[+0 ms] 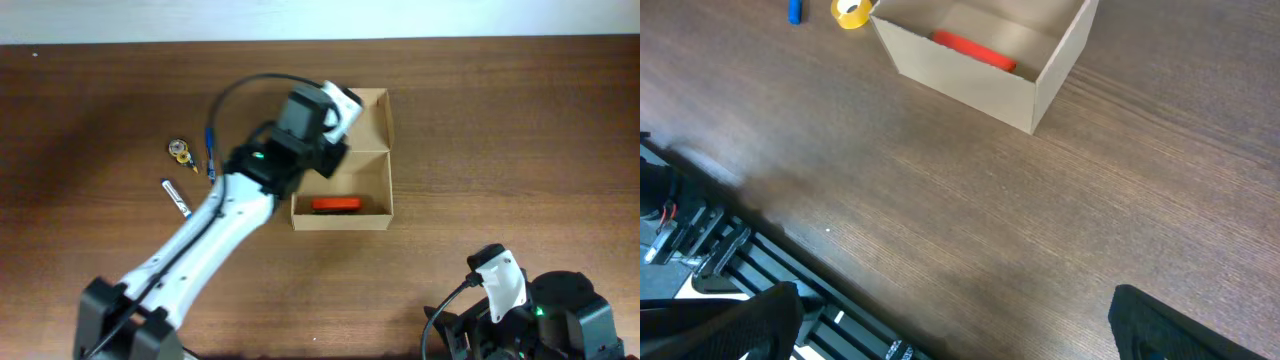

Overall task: Pack container
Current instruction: 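Carry the staple box into the box beside the stapler and release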

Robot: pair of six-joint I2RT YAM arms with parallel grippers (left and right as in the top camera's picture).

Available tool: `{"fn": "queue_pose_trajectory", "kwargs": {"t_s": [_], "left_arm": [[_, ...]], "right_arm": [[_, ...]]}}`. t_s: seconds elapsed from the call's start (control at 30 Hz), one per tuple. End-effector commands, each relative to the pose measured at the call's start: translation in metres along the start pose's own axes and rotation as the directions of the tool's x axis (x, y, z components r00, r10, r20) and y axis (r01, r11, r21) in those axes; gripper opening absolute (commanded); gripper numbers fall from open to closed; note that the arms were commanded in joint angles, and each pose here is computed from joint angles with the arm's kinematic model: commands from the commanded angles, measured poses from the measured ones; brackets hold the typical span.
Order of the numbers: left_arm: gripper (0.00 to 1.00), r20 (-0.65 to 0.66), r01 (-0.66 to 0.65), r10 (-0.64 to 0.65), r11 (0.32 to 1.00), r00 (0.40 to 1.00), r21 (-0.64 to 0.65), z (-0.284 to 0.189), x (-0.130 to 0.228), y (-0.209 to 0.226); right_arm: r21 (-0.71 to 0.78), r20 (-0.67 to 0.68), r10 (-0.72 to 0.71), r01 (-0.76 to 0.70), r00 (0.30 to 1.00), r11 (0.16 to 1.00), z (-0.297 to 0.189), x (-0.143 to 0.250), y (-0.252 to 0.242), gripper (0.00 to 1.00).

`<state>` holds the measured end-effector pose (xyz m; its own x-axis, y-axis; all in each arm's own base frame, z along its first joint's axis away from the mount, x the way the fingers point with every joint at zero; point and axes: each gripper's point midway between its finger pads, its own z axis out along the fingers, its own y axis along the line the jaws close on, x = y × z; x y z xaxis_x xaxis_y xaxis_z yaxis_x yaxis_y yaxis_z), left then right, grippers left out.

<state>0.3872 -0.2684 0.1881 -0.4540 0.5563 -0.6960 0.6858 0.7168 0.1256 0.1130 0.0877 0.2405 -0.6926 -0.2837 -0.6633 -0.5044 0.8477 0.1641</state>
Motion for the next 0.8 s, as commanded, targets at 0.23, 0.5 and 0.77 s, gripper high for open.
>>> {"fn": "queue_pose_trajectory", "kwargs": {"t_s": [0.23,0.5,0.77], "left_arm": [[0.26,-0.05,-0.388,0.436,0.842,0.898,0.375,0.041,0.055,-0.096],[0.26,-0.038,-0.419,0.479,0.802,0.877,0.425,0.049,0.065,-0.105],[0.65,-0.028,-0.423,0.477,0.804,0.878,0.418,0.049,0.062,-0.104]], "right_arm": [[-0.009,0.006,-0.007,0.007,1.0,1.0,0.0,-0.001,0.002,0.99],[-0.009,0.006,-0.007,0.007,1.0,1.0,0.0,-0.001,0.002,0.99],[-0.009,0.006,-0.007,0.007,1.0,1.0,0.0,-0.001,0.002,0.99]]}}
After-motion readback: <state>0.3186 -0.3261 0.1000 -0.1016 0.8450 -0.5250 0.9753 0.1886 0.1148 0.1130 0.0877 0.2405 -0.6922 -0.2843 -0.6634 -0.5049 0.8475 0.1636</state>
